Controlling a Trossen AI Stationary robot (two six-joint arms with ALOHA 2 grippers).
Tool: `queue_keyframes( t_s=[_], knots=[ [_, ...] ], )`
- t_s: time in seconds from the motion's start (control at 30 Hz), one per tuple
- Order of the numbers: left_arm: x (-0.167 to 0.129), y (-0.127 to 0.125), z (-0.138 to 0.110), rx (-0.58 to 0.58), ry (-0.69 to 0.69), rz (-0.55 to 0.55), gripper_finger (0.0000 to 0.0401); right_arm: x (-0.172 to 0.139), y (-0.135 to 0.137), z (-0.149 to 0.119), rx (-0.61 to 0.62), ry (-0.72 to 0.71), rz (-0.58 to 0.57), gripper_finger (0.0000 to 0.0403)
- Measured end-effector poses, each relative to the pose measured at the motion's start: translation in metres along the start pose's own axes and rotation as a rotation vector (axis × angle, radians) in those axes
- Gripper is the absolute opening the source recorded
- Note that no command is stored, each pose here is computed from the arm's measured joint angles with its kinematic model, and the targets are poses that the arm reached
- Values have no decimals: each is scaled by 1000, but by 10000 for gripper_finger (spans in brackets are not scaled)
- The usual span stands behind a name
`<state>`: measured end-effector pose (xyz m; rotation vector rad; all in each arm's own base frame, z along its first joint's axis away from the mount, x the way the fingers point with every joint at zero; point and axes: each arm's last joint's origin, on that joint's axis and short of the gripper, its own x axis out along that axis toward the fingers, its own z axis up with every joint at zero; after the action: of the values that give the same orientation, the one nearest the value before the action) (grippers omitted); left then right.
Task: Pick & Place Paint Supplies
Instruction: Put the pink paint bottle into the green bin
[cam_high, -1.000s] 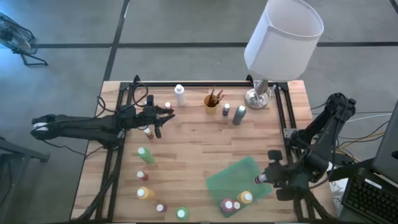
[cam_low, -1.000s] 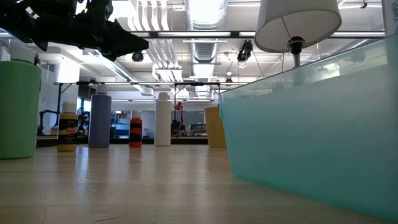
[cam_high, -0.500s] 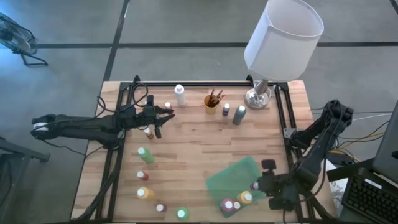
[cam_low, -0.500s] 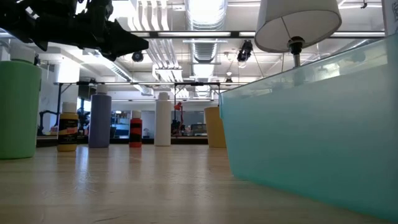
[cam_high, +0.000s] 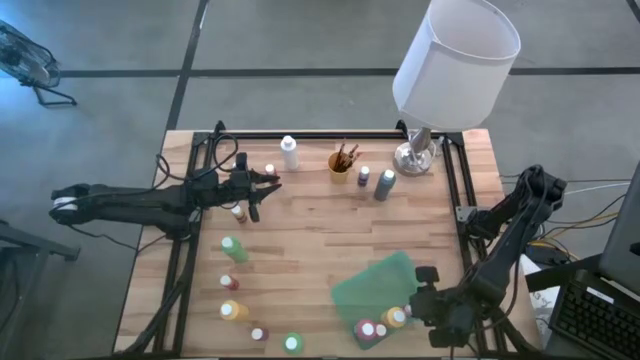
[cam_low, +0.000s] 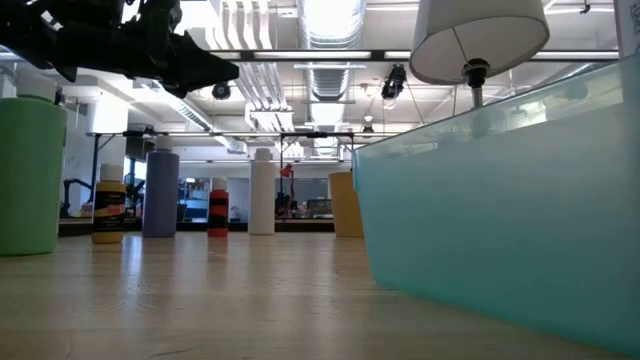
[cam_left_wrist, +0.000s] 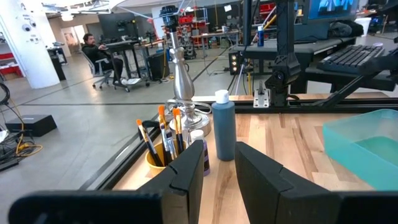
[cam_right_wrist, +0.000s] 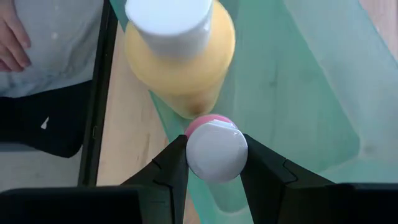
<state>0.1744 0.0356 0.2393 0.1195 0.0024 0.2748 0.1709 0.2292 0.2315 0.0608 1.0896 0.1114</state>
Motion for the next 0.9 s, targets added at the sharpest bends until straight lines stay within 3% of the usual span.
queue_keyframes(
  t_s=[0.9],
  knots=[
    [0,0,0,0,0,-1,97,17,-5,-6,62,6,30,111]
  ],
)
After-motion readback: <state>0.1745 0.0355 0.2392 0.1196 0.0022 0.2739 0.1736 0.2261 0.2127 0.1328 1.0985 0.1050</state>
